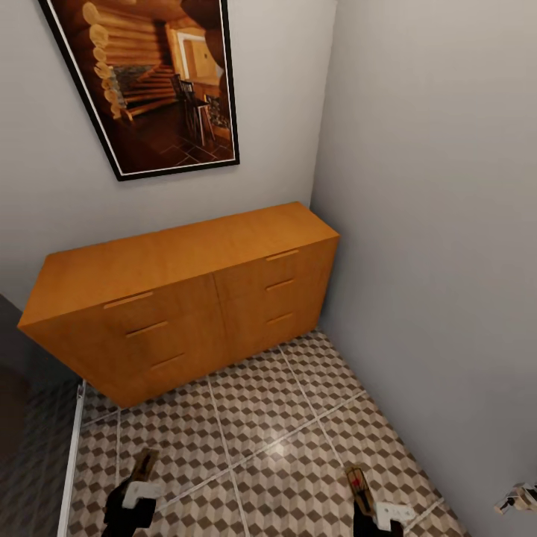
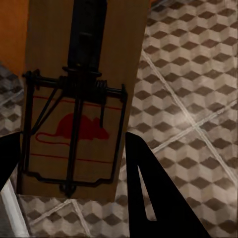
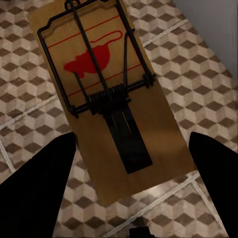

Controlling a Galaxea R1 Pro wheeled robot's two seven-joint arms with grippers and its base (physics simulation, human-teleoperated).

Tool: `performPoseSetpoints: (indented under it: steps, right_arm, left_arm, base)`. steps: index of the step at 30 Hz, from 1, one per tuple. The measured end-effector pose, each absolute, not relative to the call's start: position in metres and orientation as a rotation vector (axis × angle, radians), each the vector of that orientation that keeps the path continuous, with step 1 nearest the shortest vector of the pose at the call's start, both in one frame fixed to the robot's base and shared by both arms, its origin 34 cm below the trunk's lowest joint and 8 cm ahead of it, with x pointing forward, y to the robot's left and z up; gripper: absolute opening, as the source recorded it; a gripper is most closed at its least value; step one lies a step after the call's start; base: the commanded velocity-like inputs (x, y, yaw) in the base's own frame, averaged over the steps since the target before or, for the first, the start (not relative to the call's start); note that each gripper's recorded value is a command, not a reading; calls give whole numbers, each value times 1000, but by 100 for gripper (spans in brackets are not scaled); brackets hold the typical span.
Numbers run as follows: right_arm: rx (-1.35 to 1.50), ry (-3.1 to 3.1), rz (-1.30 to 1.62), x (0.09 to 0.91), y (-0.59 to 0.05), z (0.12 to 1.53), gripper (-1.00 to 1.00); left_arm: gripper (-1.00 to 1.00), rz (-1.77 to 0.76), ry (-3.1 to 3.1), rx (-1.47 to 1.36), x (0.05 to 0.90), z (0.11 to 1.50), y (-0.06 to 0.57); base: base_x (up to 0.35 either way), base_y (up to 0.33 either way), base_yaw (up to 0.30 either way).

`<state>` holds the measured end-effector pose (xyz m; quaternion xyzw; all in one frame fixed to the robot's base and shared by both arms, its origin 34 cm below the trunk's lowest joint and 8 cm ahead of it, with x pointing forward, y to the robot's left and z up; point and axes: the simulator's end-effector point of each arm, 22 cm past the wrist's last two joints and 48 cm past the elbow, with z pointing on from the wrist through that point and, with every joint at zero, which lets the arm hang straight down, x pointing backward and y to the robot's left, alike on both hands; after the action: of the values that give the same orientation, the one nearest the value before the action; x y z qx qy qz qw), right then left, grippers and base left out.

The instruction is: Take the four mousetraps from the cabinet in the bathroom and place them on the bathroom floor. Make sure all four end up on the same floor surface, and ensure that at least two of them are either under or directly next to the same bathroom sink.

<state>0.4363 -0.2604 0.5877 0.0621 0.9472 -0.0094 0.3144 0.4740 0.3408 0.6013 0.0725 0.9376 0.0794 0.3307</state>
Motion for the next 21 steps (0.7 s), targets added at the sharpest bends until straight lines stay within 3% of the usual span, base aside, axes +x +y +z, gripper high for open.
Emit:
performPoseSetpoints:
  steps: [8,21]
  right_arm:
    - [146,2447,-57,456,-267,596,-100]
    - [64,2435,-76,460,-281,598,-100]
  left_arm:
    - [-100,433,2333,-134,451,620,375]
    - [-100,486,2300,-180,428,625,375]
  base:
    - [0,0,0]
    - [0,0,0]
